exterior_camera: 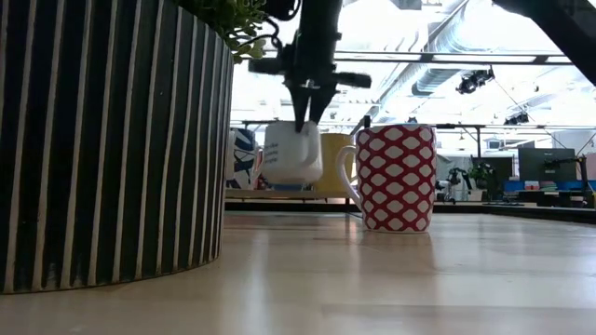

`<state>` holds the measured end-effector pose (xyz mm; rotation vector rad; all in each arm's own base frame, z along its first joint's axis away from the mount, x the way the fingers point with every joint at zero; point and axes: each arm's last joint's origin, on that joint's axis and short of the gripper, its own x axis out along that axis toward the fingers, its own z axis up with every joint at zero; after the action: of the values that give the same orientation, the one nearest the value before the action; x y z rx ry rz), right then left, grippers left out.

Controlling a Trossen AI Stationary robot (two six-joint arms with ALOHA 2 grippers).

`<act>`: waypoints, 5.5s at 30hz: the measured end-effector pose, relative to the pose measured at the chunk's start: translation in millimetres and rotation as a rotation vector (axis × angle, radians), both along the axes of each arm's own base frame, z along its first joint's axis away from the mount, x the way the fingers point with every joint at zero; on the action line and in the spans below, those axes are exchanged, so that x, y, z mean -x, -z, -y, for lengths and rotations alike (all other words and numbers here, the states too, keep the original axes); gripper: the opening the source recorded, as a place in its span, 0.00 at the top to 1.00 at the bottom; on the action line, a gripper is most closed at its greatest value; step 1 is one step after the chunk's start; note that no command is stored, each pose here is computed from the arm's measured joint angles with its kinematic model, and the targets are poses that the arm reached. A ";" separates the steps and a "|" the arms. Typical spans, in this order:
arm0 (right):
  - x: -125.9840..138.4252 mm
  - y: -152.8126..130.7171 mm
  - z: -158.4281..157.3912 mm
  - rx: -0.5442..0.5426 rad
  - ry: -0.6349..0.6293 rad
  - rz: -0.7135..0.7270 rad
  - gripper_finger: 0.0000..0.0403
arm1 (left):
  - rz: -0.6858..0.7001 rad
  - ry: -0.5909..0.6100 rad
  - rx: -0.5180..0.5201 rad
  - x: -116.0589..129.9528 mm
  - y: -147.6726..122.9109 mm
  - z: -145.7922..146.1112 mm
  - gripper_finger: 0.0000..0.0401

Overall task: Place coffee mugs
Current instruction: Put the dark green mug on the shelf

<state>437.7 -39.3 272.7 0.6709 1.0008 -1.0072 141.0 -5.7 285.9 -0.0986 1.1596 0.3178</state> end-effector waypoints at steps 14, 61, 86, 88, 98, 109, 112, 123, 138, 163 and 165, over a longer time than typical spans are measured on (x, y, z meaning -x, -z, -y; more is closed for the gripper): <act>-11.0 12.2 16.3 0.023 0.004 0.031 0.94 | -0.004 0.008 -0.003 0.2 0.0 0.0 0.82; -10.6 11.9 42.0 0.027 -0.032 0.030 0.92 | -0.001 -0.003 0.002 0.2 0.0 0.0 0.82; -9.9 12.0 47.7 0.022 -0.054 0.023 0.80 | 0.000 -0.009 0.005 0.2 0.0 0.1 0.82; -9.8 11.9 47.8 0.026 -0.054 0.021 0.79 | 0.001 -0.009 0.005 0.2 0.0 0.1 0.82; -8.7 1.3 45.5 0.050 -0.078 0.041 0.79 | 0.001 -0.008 0.005 0.2 0.0 0.1 0.82; -11.7 -17.0 8.9 -0.032 -0.197 0.072 0.79 | 0.000 -0.008 0.004 0.3 0.0 0.1 0.82; -9.6 -11.8 1.1 -0.032 -0.186 0.039 0.81 | 0.000 -0.008 0.004 0.3 0.0 0.1 0.82; -3.4 14.8 -2.5 -0.037 -0.179 -0.079 0.94 | 0.002 -0.008 0.004 0.0 -0.1 0.0 0.82; 0.1 16.0 9.0 0.040 -0.155 -0.125 1.00 | 0.005 -0.023 0.009 0.1 -0.1 0.0 0.82; -1.2 15.6 21.1 0.039 -0.179 -0.113 1.00 | 0.006 -0.032 0.014 0.1 0.0 0.0 0.82; -1.3 15.6 21.1 0.041 -0.190 -0.117 1.00 | 0.007 -0.033 0.014 0.1 0.0 0.0 0.82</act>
<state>439.0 -60.4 257.1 0.4776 1.1211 -0.9055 141.0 -5.7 285.9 -0.1306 1.1546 0.3385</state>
